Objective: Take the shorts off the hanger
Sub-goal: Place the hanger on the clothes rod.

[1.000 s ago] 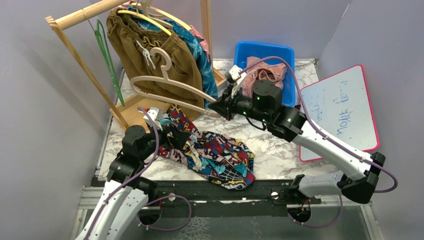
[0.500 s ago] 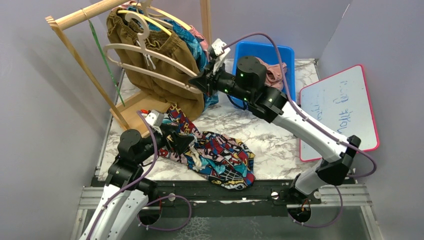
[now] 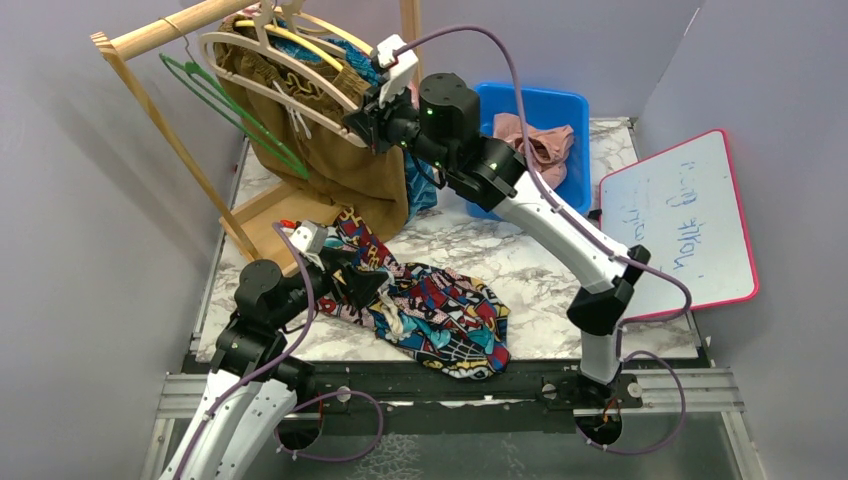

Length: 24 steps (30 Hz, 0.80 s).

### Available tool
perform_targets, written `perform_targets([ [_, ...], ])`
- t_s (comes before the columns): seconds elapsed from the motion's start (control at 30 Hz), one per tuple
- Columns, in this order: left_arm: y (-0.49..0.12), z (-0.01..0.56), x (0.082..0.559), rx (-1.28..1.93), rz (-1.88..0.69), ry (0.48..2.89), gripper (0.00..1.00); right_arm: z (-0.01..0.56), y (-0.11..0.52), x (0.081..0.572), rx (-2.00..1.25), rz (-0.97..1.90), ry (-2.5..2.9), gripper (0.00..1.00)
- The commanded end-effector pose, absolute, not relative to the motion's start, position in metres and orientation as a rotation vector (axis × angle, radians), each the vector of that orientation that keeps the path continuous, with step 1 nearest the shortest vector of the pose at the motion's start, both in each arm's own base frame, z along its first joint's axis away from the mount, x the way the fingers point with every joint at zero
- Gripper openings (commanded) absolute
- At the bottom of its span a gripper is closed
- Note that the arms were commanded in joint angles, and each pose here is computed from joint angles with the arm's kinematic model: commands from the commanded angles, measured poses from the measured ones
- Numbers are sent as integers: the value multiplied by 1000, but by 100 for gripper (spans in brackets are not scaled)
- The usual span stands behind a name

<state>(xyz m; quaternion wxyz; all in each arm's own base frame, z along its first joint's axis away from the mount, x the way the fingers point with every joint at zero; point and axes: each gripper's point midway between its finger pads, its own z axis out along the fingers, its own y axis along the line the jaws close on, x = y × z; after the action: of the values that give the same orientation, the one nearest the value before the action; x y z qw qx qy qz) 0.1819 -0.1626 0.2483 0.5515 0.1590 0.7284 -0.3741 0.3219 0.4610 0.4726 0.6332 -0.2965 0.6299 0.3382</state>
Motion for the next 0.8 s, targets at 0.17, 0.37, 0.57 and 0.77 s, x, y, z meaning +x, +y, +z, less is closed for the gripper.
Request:
perform_targets([
  [0.17,-159,252,185,374,-856,1694,99,471,480,317,-752,701,1418,1],
  [0.37,-159,251,186,372,-855,1701,99,462,489,325,-769,654,1404,1],
  [0.57,-159,251,186,367,-851,1701,99,458,502,345,-714,617,1372,1],
  [0.77,-158,251,186,366,-850,1701,99,465,508,349,-674,636,1342,1],
])
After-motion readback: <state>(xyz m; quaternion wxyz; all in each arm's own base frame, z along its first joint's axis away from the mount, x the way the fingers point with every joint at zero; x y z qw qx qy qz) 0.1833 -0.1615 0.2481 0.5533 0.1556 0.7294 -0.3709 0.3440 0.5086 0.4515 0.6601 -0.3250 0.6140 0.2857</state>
